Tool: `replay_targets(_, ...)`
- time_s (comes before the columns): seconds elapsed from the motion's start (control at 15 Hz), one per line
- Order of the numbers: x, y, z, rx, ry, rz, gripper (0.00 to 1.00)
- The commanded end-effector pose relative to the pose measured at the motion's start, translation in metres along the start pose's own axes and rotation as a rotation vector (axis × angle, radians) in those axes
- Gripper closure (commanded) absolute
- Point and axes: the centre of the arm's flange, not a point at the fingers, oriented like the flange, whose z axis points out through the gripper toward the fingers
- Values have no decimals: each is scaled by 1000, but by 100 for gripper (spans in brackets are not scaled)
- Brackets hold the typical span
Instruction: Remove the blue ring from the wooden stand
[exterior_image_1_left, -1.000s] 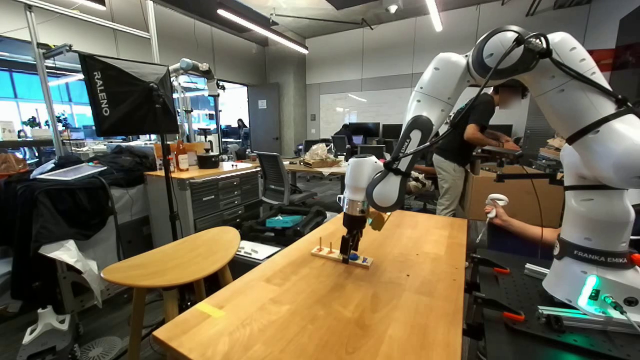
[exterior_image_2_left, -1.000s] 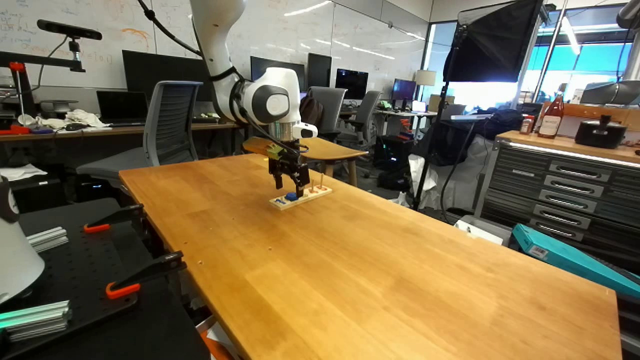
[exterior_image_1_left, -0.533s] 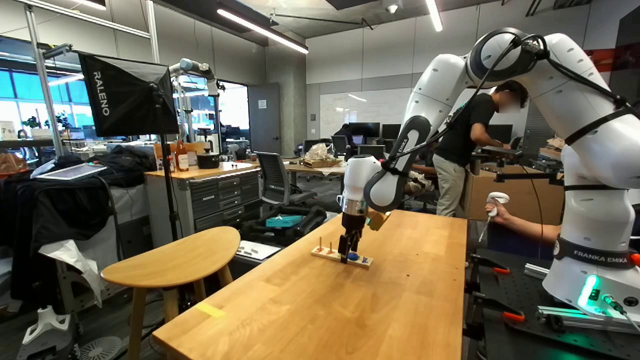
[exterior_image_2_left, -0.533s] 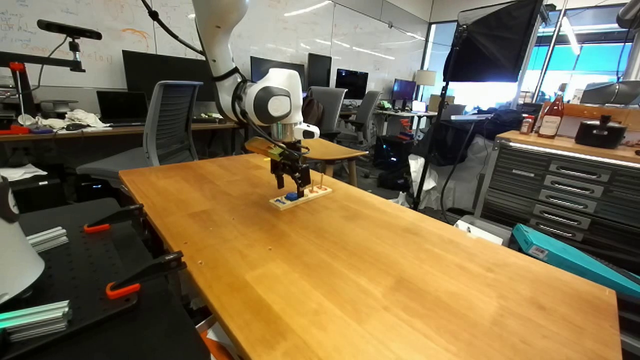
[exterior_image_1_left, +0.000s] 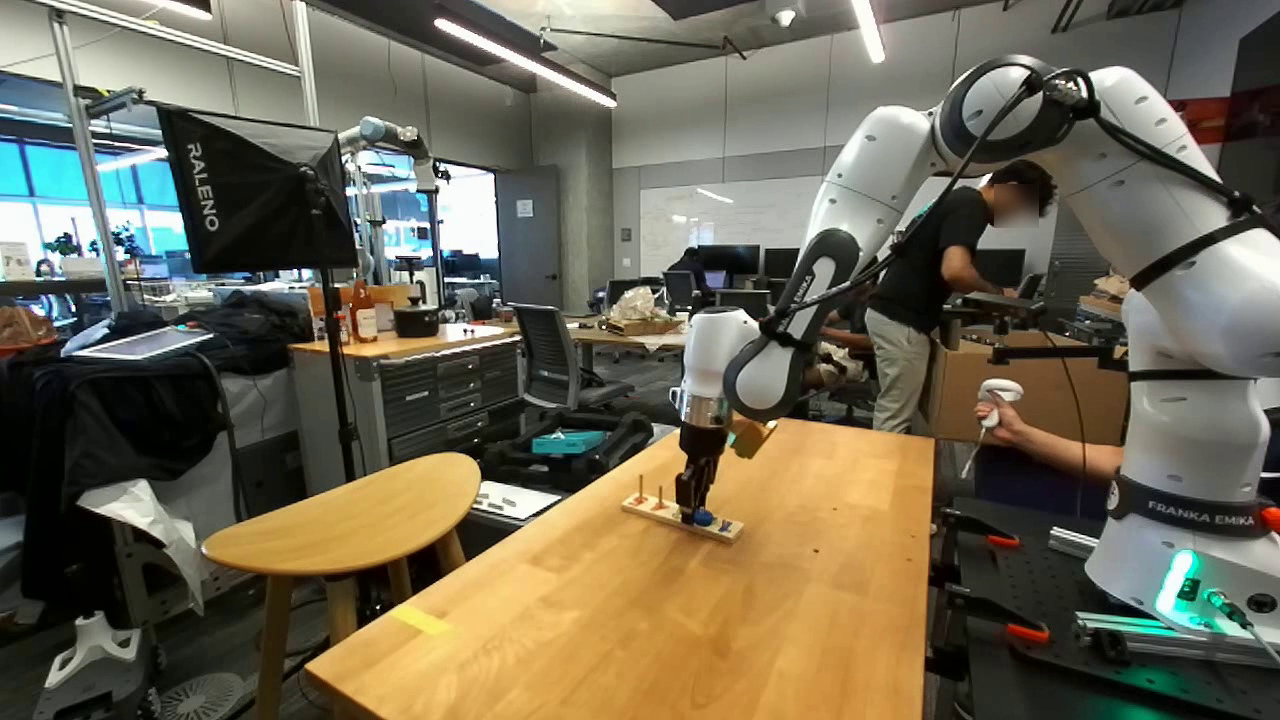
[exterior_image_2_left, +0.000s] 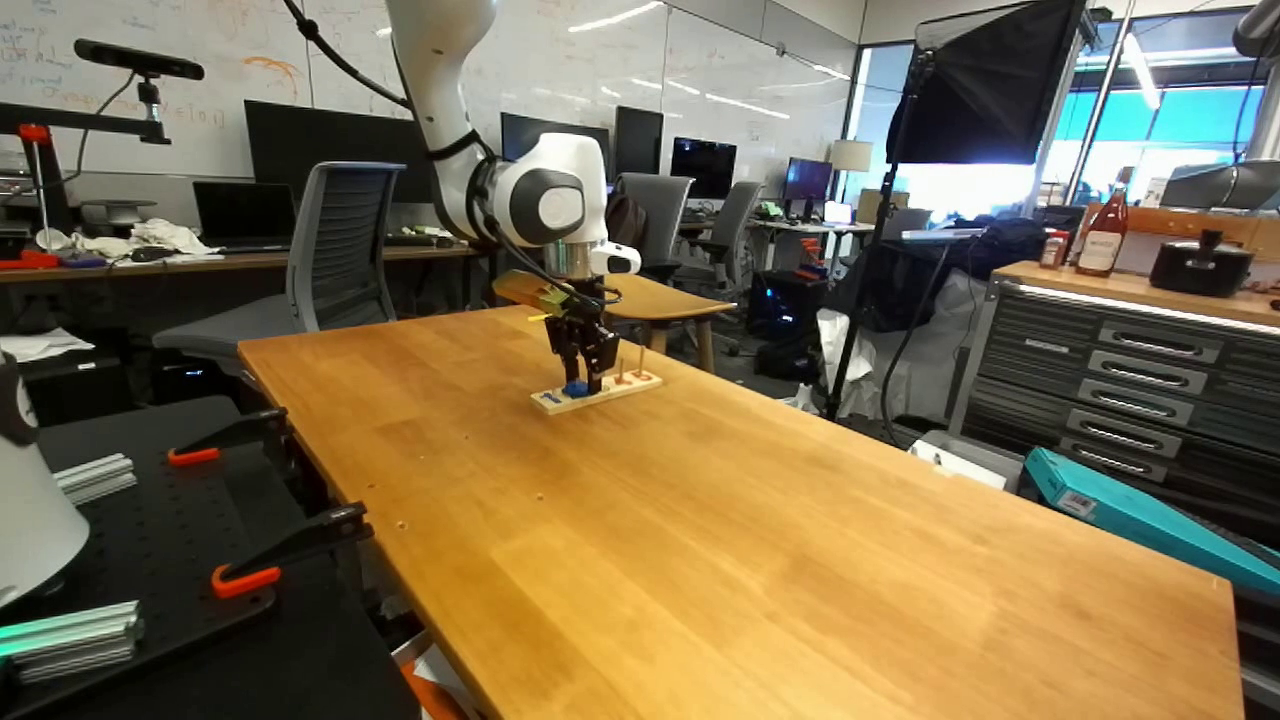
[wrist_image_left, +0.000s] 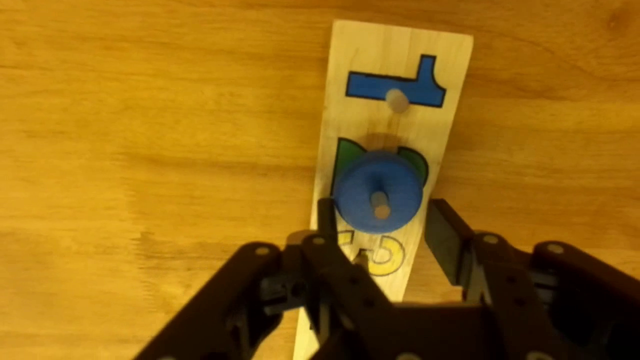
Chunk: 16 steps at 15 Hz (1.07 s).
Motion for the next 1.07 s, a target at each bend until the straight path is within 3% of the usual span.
replay_targets(0.0,10,0,-3,-2,-8,-3,81)
replay_targets(0.2,9,3,-4,-2,-22,4,99)
replay_targets(0.47,9,5,-9,-7,-40,1,96)
replay_targets(0.53,9,5,-10,-8,-43,0,89)
replay_targets(0.6,8,4,-11,-8,-47,-5,66)
replay_targets(0.73,7,2,-14,-11,-55,-6,63)
replay_targets(1.0,-1,1,-23,-8,-58,-10,32)
